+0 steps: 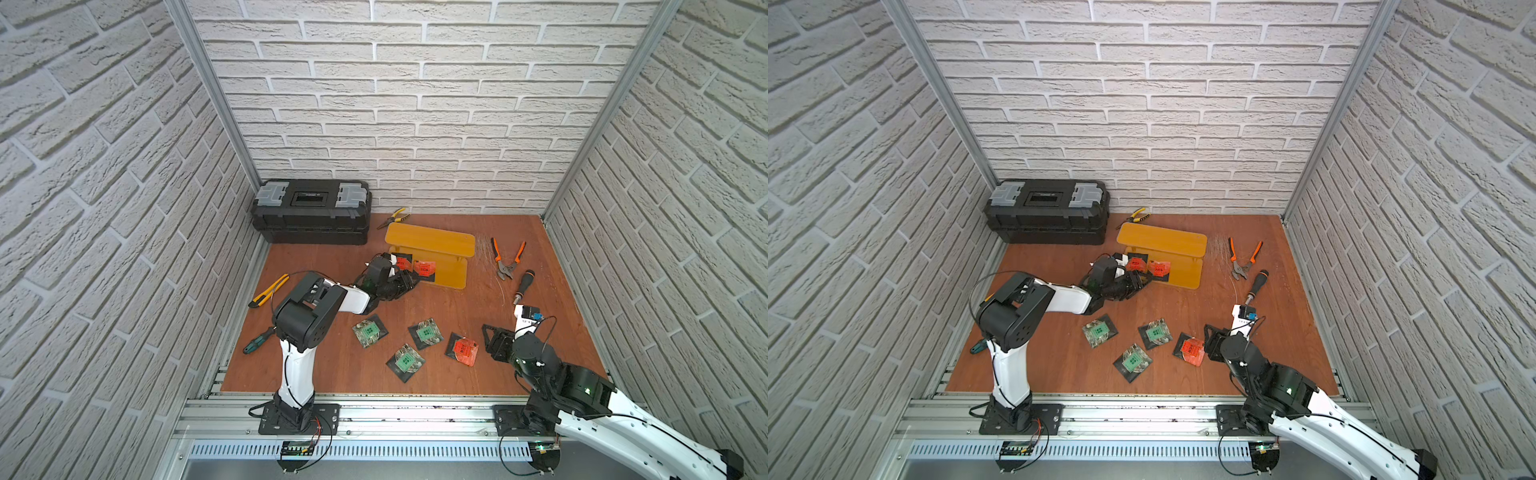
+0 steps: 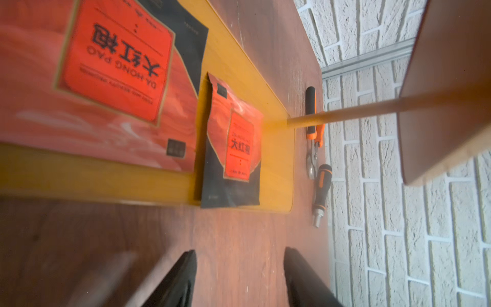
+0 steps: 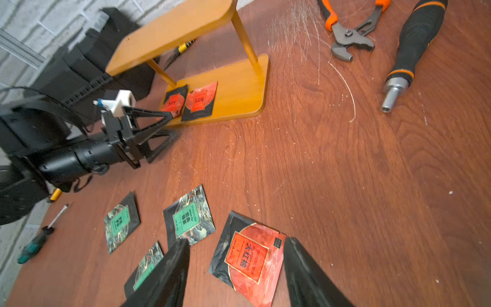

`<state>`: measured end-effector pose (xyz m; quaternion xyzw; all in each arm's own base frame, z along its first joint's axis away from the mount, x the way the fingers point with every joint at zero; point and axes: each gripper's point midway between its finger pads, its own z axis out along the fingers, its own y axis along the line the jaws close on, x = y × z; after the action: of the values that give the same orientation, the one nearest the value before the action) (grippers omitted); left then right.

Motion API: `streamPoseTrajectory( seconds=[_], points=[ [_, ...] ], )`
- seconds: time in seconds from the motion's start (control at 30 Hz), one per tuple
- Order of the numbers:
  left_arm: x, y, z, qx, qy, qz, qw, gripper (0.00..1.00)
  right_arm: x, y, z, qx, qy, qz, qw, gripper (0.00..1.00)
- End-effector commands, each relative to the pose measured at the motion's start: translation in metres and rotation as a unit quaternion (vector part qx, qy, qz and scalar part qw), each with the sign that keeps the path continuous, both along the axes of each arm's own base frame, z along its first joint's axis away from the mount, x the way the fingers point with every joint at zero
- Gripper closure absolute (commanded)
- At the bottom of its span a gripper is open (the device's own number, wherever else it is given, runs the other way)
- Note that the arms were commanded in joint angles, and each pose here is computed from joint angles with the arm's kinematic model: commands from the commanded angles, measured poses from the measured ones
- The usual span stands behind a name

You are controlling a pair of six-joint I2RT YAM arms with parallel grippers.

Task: Place the tea bags on the shelf by color
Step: Place the tea bag on the shelf, then move the tea bag to the center of the board.

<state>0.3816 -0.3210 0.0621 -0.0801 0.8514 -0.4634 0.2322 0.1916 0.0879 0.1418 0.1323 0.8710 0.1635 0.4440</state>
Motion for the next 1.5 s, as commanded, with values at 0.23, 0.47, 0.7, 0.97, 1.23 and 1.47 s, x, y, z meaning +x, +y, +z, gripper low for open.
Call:
streamPoseTrajectory(
  seconds=[0.23,0.47,0.7,0.97,1.23,1.47],
  points=[
    [-0.040,0.021,0.032,0.016,-0.044,-0.022,0.999,0.13,-0.003,0.034,-0.033,-0.016,0.096,0.052,0.994,0.39],
    [-0.069,0.034,0.044,0.039,-0.070,-0.041,0.996,0.02,-0.014,0.041,-0.062,-0.007,0.165,0.049,0.985,0.37],
    [-0.091,0.041,0.058,0.068,-0.101,-0.061,0.991,0.01,-0.025,0.039,-0.088,-0.004,0.223,0.033,0.974,0.34],
    [-0.118,0.021,0.079,0.071,-0.140,-0.120,0.980,0.01,-0.027,0.042,-0.105,0.019,0.250,0.024,0.968,0.33],
    [-0.134,0.004,0.079,0.079,-0.149,-0.150,0.974,0.01,-0.026,0.042,-0.114,0.032,0.261,0.022,0.965,0.34],
    [-0.144,-0.010,0.073,0.080,-0.151,-0.169,0.971,0.01,-0.021,0.046,-0.118,0.034,0.264,0.025,0.964,0.34]
  ],
)
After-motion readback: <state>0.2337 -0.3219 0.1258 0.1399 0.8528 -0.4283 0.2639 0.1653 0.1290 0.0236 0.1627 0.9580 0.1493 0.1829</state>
